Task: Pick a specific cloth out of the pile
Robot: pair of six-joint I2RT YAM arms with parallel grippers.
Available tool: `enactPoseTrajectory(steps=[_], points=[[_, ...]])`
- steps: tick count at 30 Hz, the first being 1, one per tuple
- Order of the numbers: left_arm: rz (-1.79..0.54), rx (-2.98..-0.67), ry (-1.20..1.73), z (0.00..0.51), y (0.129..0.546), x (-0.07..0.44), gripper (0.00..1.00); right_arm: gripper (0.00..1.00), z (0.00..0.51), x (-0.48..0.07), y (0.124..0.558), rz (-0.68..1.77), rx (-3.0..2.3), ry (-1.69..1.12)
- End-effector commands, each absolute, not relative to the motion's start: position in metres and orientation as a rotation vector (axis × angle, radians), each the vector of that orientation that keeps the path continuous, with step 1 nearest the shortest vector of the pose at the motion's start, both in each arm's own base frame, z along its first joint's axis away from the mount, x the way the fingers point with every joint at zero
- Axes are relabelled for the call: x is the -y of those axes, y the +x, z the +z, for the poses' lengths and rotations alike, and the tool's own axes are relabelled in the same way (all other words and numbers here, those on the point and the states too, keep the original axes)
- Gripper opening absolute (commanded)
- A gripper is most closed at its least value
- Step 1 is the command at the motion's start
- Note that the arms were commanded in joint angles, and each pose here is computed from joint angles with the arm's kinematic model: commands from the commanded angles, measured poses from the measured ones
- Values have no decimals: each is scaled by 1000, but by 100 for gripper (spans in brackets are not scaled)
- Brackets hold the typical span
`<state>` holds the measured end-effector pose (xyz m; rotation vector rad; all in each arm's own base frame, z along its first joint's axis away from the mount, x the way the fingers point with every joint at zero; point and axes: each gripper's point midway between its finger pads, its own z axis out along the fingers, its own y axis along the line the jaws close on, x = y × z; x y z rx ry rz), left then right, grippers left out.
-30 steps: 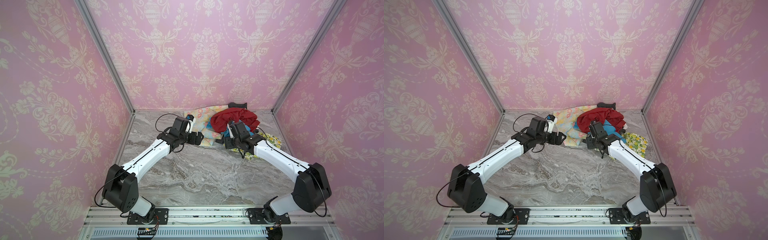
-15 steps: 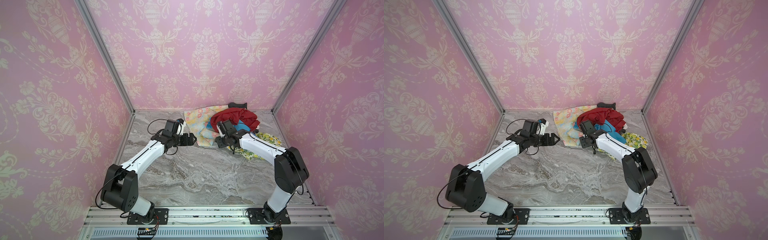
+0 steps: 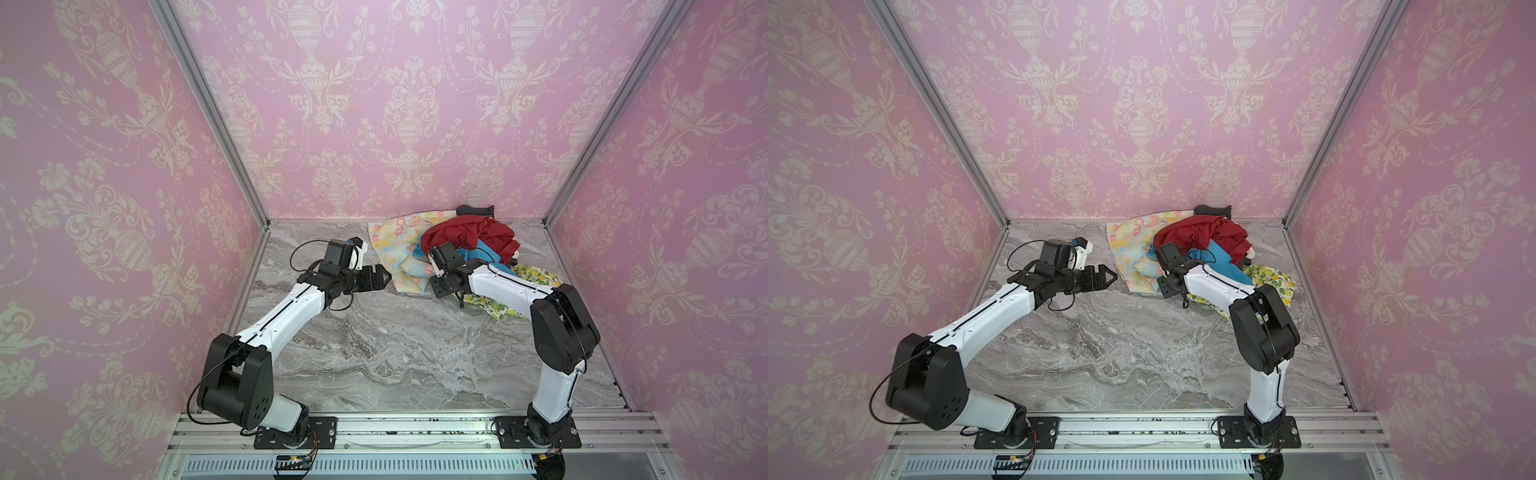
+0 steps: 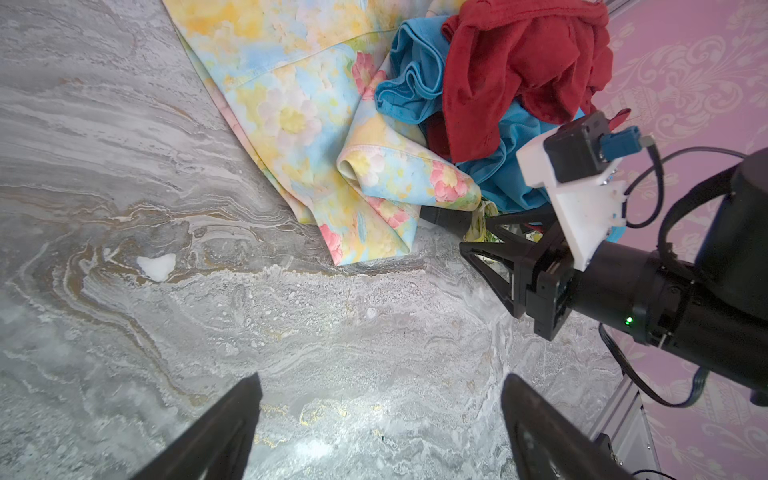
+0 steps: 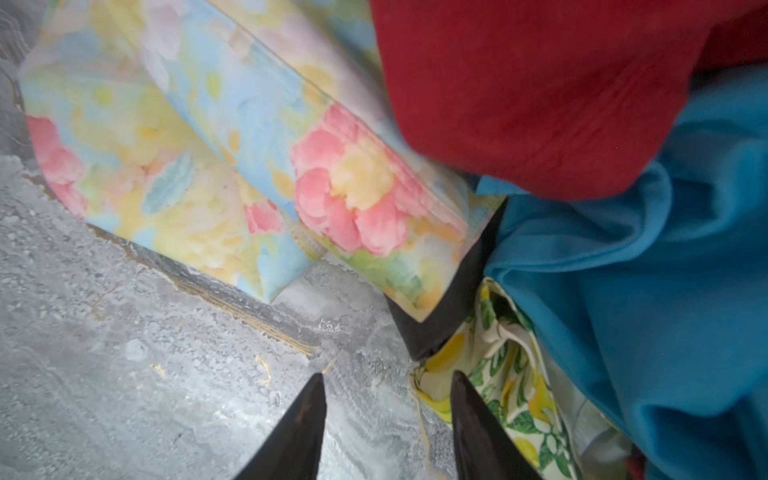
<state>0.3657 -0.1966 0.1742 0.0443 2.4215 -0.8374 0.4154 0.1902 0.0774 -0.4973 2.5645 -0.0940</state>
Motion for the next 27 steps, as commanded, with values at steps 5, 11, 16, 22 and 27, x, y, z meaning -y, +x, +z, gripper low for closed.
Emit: enactPoseTrajectory(steps=[5,11,16,22,27], points=[[-865,-2388,48,188,364,197,92,46,71,-195,433,-156,-2546,-534],[-866,-2386,47,190,363,196,92,41,58,-190,445,-206,-2556,-542],[-863,-2385,46,190,363,196,92,35,47,-183,453,-197,-2571,-512],[-860,-2374,45,193,364,195,92,1,41,-179,458,-172,-2592,-489],[-863,-2371,43,194,364,195,93,0,76,-178,465,-126,-2537,-451]])
